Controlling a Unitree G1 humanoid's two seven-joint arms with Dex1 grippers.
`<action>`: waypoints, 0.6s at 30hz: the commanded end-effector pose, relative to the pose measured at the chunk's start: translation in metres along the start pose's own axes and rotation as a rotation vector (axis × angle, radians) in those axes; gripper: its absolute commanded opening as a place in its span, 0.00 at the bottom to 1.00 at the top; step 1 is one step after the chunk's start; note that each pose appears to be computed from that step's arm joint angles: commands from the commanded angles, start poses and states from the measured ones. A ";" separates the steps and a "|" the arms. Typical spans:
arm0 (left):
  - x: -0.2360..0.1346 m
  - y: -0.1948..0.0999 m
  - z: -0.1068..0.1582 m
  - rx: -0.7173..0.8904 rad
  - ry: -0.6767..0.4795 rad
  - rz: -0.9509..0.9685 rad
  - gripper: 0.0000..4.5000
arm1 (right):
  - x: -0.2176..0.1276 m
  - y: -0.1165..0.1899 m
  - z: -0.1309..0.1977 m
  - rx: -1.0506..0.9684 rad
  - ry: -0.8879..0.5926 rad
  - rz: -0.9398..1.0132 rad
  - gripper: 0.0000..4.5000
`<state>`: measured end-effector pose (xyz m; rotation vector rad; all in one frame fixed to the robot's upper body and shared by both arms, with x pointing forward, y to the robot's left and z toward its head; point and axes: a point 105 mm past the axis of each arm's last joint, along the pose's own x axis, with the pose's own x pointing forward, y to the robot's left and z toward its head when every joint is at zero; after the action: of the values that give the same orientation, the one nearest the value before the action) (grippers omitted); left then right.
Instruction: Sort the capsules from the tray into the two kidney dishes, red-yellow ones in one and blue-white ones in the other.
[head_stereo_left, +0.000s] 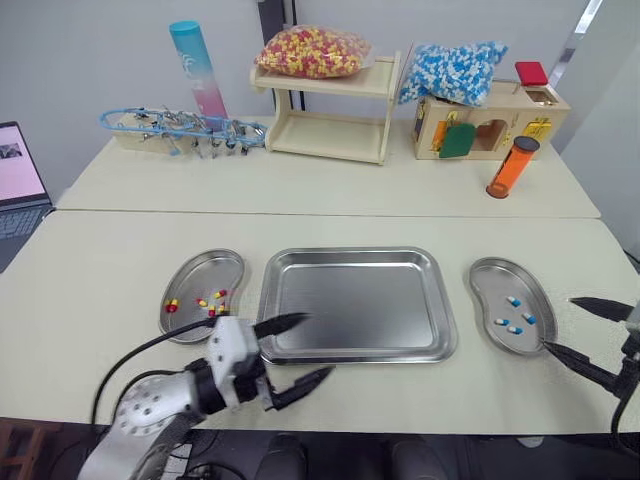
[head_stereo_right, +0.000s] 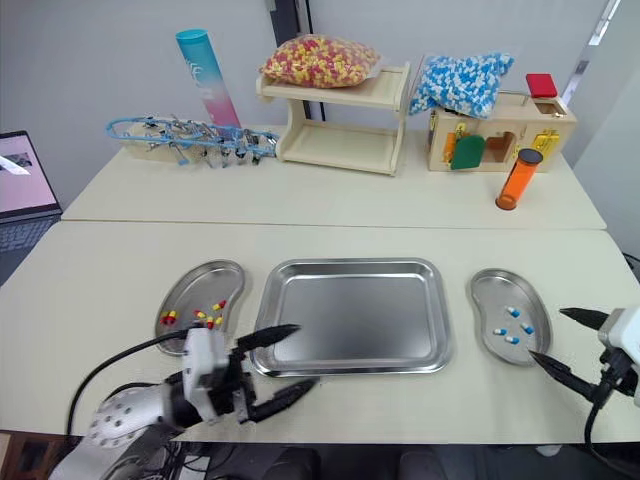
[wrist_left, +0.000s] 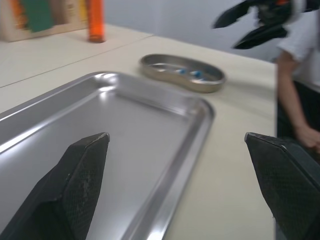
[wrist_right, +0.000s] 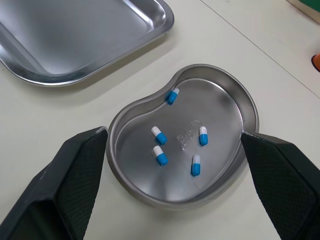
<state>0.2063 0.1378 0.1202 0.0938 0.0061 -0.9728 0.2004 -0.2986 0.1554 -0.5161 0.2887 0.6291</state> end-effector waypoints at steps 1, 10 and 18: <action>-0.031 0.028 0.009 0.041 0.009 0.185 1.00 | -0.012 -0.011 0.000 -0.033 -0.004 -0.002 0.99; -0.166 0.115 0.007 0.096 0.237 0.714 1.00 | -0.033 -0.046 -0.030 -0.021 0.132 0.095 0.99; -0.224 0.150 -0.008 0.055 0.531 0.874 1.00 | -0.029 -0.066 -0.030 -0.105 0.172 0.148 0.99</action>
<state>0.2048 0.3976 0.1250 0.3401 0.3931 -0.0878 0.2129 -0.3744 0.1530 -0.6064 0.4808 0.7396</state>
